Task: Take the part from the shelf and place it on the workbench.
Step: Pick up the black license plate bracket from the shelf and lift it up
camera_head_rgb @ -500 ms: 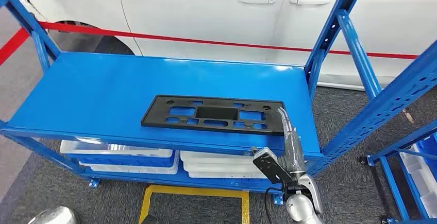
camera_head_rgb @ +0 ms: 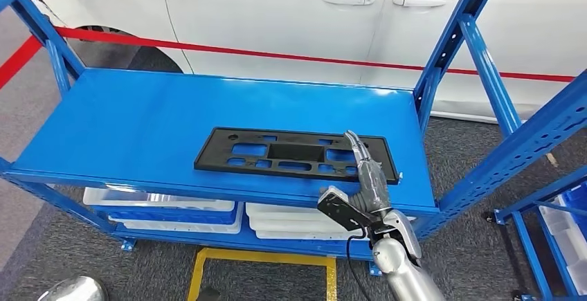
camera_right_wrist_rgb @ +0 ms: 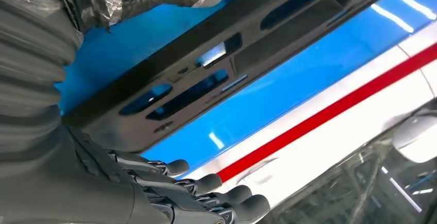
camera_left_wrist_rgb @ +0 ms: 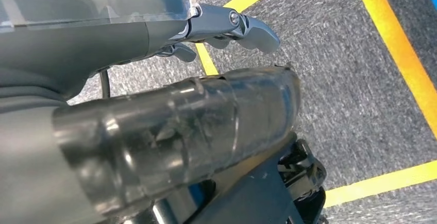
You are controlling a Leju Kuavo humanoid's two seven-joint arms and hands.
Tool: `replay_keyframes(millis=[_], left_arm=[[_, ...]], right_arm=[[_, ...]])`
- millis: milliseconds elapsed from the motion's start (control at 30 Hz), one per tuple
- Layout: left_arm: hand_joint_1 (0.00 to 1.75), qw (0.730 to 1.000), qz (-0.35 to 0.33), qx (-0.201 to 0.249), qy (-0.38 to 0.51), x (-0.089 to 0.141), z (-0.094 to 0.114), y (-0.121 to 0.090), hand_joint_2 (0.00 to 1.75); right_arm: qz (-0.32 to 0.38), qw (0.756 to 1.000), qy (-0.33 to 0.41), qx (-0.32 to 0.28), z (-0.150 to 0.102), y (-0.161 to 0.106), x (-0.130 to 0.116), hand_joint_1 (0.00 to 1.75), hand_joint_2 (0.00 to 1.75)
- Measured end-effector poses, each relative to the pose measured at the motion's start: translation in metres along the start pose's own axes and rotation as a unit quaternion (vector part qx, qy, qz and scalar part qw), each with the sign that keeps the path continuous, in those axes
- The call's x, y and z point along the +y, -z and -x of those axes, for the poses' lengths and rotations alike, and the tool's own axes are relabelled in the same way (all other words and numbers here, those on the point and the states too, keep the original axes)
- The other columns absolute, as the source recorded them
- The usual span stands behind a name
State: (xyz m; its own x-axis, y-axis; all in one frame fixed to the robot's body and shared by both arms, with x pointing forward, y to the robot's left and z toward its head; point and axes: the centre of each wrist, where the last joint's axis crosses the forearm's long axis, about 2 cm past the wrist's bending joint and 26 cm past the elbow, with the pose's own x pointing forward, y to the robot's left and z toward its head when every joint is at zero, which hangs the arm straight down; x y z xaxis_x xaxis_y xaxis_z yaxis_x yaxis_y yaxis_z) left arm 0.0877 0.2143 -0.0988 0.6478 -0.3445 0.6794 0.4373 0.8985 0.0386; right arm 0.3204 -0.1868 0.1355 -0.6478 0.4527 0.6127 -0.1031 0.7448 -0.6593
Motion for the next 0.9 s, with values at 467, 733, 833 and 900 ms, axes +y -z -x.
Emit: replay_keyframes(millis=[467,733,833,900], left_arm=[[0.0,1.0,0.006,0.006,0.015,0.003,-0.009,0.005,0.0],[0.0,1.0,0.014,0.002,0.027,0.002,-0.013,0.007,0.0],[0.0,1.0,0.014,0.004,0.025,0.002,-0.013,0.007,0.0],[0.0,1.0,0.013,0.004,0.023,0.002,-0.013,0.007,0.0]], right_arm=[[-0.129,0.99,-0.032,-0.036,-0.005,0.045,0.008,0.0,1.75],[-0.185,0.979,-0.073,-0.046,-0.007,0.071,0.003,0.0,1.75],[-0.2,0.974,-0.104,-0.038,-0.003,0.071,0.003,0.0,1.75],[-0.204,0.97,-0.131,-0.036,0.0,0.073,0.0,0.0,1.75]])
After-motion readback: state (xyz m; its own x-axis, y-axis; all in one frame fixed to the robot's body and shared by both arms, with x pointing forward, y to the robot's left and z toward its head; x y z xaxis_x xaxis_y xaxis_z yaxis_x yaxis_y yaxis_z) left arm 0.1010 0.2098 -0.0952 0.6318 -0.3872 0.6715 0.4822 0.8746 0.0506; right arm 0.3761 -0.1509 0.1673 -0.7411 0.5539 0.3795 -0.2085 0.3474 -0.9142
